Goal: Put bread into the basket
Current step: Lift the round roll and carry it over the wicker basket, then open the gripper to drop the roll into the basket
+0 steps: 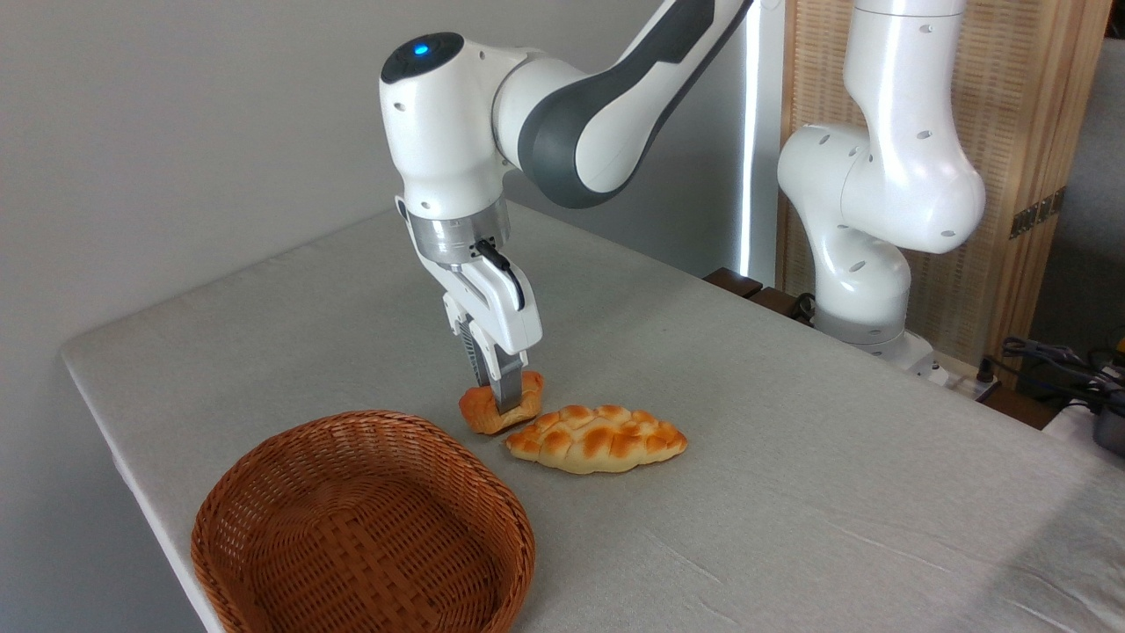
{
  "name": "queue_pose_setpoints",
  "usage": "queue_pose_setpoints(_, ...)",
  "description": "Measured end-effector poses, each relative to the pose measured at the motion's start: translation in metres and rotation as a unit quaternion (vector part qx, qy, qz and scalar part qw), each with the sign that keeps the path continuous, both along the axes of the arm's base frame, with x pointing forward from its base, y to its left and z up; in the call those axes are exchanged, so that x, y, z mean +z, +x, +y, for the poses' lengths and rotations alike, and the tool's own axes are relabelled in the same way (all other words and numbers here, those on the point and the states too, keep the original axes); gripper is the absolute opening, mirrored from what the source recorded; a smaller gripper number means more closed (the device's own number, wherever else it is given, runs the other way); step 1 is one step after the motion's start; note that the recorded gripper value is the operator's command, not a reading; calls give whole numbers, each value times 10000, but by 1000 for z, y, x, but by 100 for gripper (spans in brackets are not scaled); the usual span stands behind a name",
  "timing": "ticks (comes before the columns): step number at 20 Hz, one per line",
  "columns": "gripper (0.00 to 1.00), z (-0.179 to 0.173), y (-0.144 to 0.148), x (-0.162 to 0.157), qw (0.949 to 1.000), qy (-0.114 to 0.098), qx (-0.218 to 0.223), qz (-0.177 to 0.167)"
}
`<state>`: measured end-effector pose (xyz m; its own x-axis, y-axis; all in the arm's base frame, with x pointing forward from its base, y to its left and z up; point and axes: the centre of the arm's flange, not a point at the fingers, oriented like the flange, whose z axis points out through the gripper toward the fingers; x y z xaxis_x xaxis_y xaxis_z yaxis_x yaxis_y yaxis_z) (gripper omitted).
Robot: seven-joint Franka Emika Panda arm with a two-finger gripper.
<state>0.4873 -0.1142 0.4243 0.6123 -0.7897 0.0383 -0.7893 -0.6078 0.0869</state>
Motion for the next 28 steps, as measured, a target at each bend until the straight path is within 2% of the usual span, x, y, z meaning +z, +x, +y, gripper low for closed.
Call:
queue_pose_setpoints(2,3,2,5,16,10000,-10,7,42)
queue_pose_setpoints(5,3,27,16,56,9998,-107,8,159)
queue_pose_setpoints(7,3,49,25,85,9992,-397,35,96)
queue_pose_setpoints(9,3,73,36,109,9973,-709,158,-127)
queue_pose_setpoints(11,4,86,48,124,9949,-910,281,-340)
queue_pose_setpoints(14,7,93,76,127,9877,-1201,552,-838)
queue_pose_setpoints(16,10,94,98,112,9825,-1207,715,-1222)
queue_pose_setpoints(18,11,91,113,93,9810,-1145,748,-1379)
queue_pose_setpoints(19,19,90,119,83,9814,-1112,684,-1405)
queue_pose_setpoints(22,63,86,126,66,9837,-1062,437,-1383)
queue_pose_setpoints(25,66,69,128,57,9853,-1070,123,-1327)
queue_pose_setpoints(28,77,61,128,50,9858,-1097,75,-1271)
